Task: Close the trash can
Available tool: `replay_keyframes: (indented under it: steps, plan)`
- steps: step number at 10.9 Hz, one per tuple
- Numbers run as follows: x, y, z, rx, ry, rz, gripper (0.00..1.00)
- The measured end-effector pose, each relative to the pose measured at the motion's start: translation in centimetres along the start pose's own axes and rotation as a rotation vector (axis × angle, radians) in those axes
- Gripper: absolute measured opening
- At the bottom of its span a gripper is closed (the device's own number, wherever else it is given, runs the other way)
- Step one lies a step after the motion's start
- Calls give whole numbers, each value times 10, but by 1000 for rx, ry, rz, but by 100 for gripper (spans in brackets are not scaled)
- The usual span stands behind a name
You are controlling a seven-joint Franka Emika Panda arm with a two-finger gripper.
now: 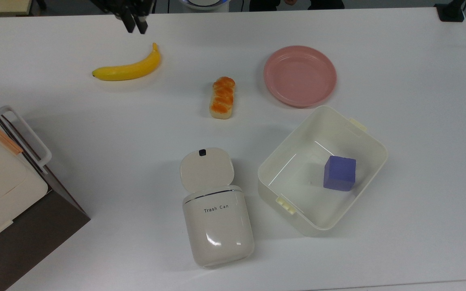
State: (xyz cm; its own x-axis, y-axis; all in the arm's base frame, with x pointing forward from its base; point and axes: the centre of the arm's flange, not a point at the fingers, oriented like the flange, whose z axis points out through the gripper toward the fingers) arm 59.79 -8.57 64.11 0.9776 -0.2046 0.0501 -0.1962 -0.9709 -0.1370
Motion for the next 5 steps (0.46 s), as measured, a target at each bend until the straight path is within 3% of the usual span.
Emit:
replay_keyframes:
  steps: [3,5]
  plan:
    - [-3,-26,18,-44,-6,-60,29]
    - [-7,-25,16,-42,-7,-59,40]
